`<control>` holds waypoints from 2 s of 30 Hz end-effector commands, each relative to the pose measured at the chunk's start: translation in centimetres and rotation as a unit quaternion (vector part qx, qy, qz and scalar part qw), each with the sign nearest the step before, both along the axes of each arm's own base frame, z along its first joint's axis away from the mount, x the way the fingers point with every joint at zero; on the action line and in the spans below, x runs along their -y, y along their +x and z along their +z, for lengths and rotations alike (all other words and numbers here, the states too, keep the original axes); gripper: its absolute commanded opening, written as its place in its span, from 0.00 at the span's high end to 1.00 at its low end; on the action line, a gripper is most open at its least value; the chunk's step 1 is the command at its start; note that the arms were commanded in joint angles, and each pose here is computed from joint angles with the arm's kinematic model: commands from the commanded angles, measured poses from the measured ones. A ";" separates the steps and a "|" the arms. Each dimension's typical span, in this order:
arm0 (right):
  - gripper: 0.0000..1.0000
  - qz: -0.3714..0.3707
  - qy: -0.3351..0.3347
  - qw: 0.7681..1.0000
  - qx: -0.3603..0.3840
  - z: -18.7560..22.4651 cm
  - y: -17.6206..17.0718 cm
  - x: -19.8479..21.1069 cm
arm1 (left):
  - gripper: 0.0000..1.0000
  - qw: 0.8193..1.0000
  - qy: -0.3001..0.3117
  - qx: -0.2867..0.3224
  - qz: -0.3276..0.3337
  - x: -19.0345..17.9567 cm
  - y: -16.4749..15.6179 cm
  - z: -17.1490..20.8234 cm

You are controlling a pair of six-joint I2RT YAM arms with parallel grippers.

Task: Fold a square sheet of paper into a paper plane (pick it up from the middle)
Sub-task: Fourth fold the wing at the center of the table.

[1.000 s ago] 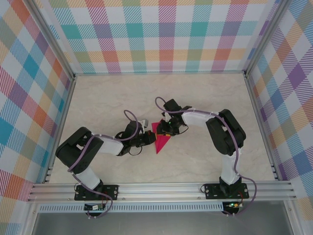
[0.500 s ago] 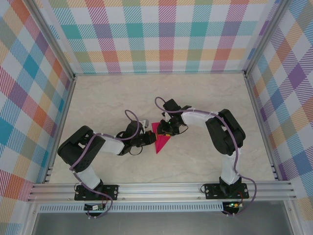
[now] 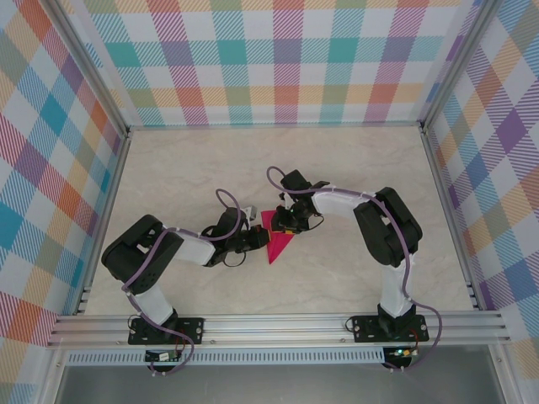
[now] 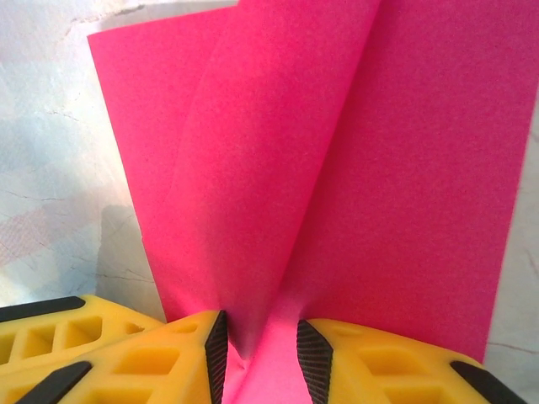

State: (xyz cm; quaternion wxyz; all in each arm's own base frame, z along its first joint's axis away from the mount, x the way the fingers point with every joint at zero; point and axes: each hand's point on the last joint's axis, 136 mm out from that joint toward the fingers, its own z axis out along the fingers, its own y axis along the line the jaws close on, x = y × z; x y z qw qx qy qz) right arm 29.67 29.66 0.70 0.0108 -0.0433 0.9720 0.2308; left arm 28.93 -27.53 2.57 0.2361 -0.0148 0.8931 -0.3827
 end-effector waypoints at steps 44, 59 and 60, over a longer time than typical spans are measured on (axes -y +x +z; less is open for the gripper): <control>0.94 0.029 0.195 0.979 0.060 4.4 0.7 -2.5 | 1.00 0.979 0.172 -0.109 0.002 -4.5 -2.8 -6.4; 0.95 0.003 0.149 0.987 0.054 1.4 2.3 -0.8 | 1.00 0.970 0.207 -0.126 -0.004 -5.2 -3.7 -7.1; 0.95 -0.001 0.148 0.988 0.055 1.4 2.6 -0.6 | 1.00 0.969 0.211 -0.127 -0.006 -5.3 -3.8 -7.2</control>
